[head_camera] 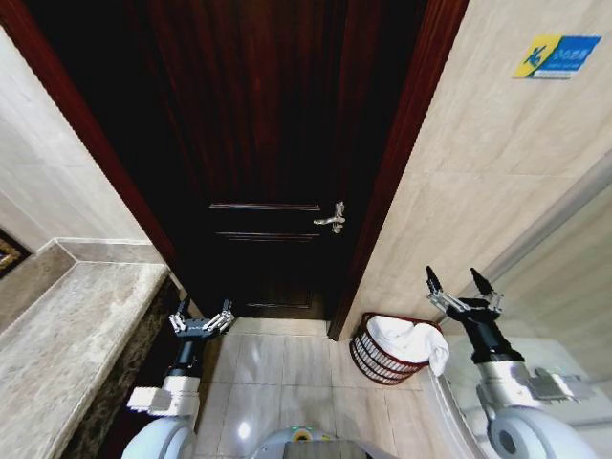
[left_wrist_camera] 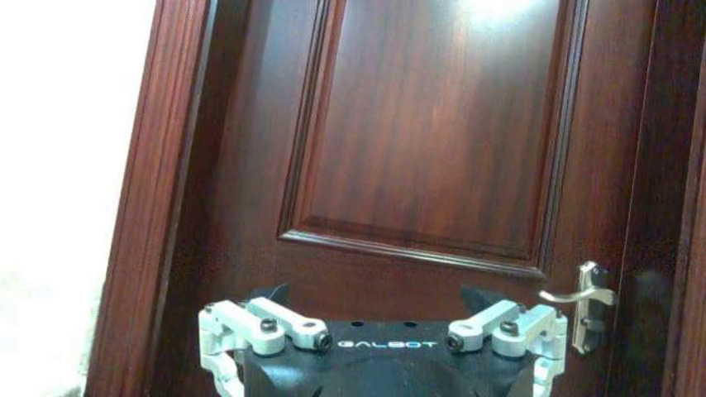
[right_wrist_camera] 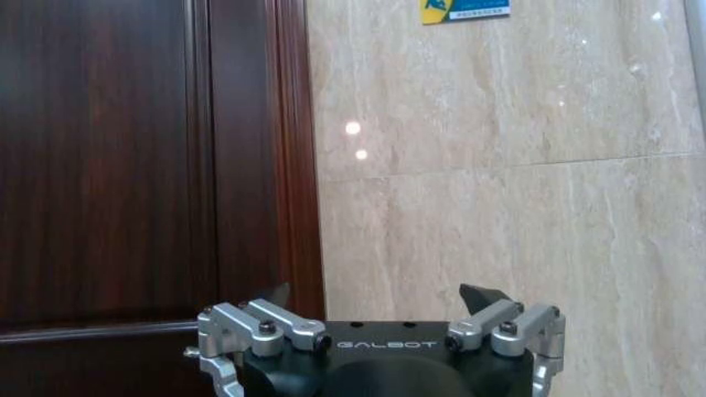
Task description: Discard the used towel into the hamper.
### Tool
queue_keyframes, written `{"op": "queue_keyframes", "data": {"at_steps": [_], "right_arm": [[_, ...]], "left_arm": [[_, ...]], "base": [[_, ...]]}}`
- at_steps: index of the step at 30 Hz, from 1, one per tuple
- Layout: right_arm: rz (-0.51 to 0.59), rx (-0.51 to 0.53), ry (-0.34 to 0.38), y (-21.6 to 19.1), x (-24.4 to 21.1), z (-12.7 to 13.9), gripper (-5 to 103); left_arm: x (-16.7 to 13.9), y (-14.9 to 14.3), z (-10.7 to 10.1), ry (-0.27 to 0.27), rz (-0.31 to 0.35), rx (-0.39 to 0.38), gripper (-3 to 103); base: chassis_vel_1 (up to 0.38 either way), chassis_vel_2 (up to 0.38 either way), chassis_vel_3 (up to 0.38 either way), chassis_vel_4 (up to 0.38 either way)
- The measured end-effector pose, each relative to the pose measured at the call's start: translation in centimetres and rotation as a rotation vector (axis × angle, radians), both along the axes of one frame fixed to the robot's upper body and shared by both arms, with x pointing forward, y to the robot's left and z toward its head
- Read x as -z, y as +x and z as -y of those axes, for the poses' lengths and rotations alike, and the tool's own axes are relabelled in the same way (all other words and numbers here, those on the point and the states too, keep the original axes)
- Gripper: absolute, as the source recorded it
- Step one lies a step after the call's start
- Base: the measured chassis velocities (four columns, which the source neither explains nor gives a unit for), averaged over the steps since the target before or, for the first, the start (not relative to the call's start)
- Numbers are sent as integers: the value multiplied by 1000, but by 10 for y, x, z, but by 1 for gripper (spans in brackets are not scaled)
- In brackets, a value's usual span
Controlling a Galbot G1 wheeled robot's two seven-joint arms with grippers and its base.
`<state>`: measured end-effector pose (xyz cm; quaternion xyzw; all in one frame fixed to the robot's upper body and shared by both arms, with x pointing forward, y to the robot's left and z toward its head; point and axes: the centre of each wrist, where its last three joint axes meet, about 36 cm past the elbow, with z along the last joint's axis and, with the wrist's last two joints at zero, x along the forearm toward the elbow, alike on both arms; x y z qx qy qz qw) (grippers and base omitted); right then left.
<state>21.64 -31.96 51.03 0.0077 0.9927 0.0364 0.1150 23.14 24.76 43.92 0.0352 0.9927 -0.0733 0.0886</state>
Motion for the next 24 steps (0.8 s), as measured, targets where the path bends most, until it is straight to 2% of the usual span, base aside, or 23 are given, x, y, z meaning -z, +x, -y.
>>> {"op": "queue_keyframes", "data": {"at_steps": [10, 24], "right_arm": [[0, 0, 0, 0, 0, 0, 100], [0, 0, 0, 0, 0, 0, 100]], "left_arm": [[0, 0, 0, 0, 0, 0, 100], [0, 0, 0, 0, 0, 0, 100]], "base": [[119, -119, -119, 127], [276, -273, -279, 268]]}}
